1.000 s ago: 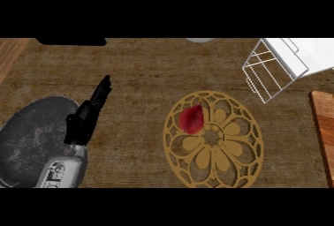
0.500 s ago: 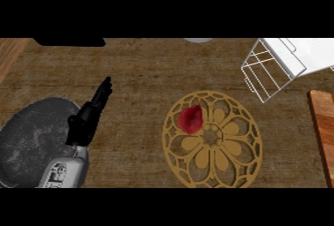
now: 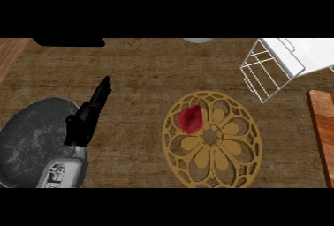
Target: Pick the croissant from the placemat and place it in the tiered shelf
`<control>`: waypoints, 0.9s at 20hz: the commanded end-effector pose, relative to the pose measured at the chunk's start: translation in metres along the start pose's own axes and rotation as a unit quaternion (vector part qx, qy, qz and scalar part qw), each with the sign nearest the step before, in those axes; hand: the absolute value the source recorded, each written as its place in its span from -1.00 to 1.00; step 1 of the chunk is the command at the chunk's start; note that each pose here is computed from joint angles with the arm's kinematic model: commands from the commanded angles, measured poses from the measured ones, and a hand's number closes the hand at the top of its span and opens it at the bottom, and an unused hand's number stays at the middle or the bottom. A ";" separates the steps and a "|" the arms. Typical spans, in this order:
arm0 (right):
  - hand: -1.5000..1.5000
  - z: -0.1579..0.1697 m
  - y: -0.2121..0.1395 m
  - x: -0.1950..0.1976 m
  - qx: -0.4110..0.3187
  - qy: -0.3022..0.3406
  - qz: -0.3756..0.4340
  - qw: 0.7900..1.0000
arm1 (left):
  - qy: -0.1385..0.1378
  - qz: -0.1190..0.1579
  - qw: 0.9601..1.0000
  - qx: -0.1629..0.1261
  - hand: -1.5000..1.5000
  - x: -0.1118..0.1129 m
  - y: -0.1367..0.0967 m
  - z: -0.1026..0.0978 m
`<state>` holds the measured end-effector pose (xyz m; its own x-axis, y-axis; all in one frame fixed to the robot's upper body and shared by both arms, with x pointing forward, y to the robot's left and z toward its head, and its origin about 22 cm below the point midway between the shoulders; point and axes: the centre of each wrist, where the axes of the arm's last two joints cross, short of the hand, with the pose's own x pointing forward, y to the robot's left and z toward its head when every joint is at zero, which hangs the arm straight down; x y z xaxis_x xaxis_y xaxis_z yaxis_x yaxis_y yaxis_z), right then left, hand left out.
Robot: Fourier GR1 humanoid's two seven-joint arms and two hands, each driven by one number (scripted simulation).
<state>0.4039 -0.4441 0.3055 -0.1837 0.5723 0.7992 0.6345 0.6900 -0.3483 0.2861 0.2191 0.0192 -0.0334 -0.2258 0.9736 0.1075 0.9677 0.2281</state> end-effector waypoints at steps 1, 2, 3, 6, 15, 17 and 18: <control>-1.00 -0.008 -0.024 0.011 -0.033 0.017 -0.063 0.997 | -0.009 -0.001 1.000 -0.015 0.00 -0.006 0.005 0.015; -1.00 -0.012 -0.042 0.018 -0.048 0.015 -0.105 0.993 | -0.005 -0.002 1.000 -0.004 0.00 0.001 0.002 -0.001; -1.00 -0.013 -0.048 0.019 -0.072 0.030 -0.122 0.989 | 0.000 -0.003 1.000 -0.005 0.00 -0.007 -0.005 0.003; -1.00 -0.015 -0.085 0.025 -0.107 0.047 -0.137 0.984 | -0.003 0.004 1.000 0.001 0.00 0.005 0.004 0.001; -1.00 0.018 -0.202 -0.015 -0.099 0.169 -0.076 0.978 | 0.002 -0.003 1.000 -0.002 0.00 0.001 -0.002 0.009; -1.00 0.027 -0.232 -0.011 -0.090 0.183 -0.054 0.978 | 0.001 -0.004 1.000 -0.001 0.00 0.001 0.009 0.010; -1.00 0.031 -0.234 -0.017 -0.084 0.188 -0.057 0.977 | 0.001 0.006 1.000 0.005 0.00 -0.006 -0.013 0.005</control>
<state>0.2701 -0.5785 0.3594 -0.0681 0.2829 0.9567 0.7552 0.6413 -0.1358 0.2817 0.2175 0.0199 -0.0358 -0.2267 0.9733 0.1024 0.9680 0.2292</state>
